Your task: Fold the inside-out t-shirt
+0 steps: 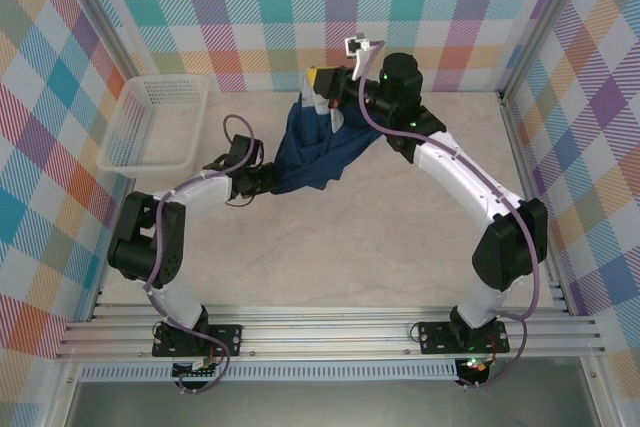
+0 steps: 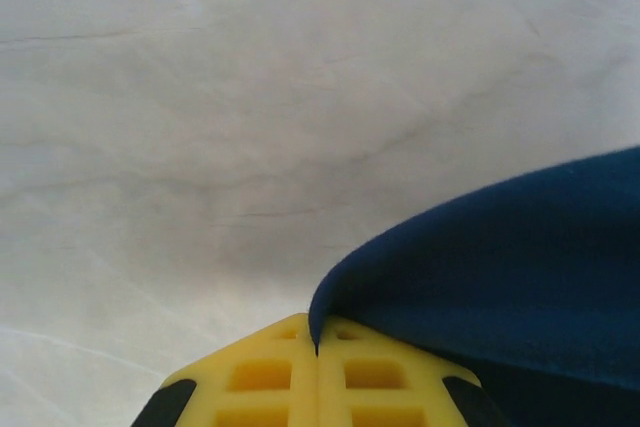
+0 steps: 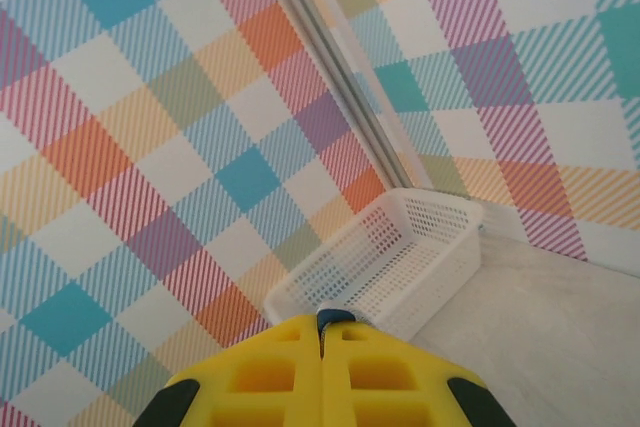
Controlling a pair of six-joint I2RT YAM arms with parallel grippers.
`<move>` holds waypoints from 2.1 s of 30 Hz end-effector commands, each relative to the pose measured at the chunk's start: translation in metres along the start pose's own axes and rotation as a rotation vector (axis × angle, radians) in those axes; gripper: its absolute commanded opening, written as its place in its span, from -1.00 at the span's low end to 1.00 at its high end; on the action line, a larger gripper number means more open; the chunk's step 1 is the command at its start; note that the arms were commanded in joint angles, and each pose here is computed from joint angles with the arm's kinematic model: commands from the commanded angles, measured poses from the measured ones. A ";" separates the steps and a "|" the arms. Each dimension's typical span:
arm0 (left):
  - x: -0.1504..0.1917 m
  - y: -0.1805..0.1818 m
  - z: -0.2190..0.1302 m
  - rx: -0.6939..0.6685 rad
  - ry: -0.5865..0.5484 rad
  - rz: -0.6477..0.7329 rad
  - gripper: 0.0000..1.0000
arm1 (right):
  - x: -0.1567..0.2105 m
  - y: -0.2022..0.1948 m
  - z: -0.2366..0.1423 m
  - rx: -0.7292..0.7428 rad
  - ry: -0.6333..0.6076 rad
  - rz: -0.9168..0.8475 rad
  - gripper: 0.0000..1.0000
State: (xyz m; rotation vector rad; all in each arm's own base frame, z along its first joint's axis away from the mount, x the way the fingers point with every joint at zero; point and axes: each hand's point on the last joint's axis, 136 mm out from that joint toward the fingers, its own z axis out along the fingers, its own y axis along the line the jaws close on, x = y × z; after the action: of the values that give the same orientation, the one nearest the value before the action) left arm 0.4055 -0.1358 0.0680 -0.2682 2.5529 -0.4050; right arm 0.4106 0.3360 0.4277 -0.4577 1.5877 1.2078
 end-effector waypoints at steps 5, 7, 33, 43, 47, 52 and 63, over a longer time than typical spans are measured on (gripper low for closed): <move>0.000 -0.004 -0.057 0.115 -0.165 -0.044 0.12 | -0.019 0.034 -0.038 -0.150 -0.023 -0.182 -1.00; -0.006 -0.014 -0.089 0.192 -0.229 -0.018 0.41 | -0.007 0.029 -0.044 -0.152 0.028 -0.204 -1.00; -0.062 -0.176 -0.106 0.626 -0.031 0.082 -0.89 | 0.054 0.018 -0.083 -0.223 0.236 -0.243 -1.00; -0.074 -0.057 -0.129 0.477 -0.200 -0.205 -1.00 | 0.004 0.007 -0.157 0.009 0.066 -0.275 -1.00; -0.027 -0.020 -0.095 0.358 -0.138 -0.234 -0.90 | 0.044 -0.015 -0.167 0.082 0.099 -0.226 -1.00; 0.032 0.006 -0.060 0.234 -0.011 -0.175 -0.25 | 0.105 -0.040 -0.170 0.079 0.189 -0.072 -1.00; 0.055 -0.144 -0.102 0.527 -0.032 0.298 0.36 | 0.166 -0.033 -0.191 0.026 0.273 0.040 -1.00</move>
State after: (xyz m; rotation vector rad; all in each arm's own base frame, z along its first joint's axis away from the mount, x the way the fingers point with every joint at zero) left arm 0.3169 -0.2175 0.1445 0.0666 2.4014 -0.8263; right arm 0.2900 0.1995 0.2464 -0.5556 1.9066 1.1553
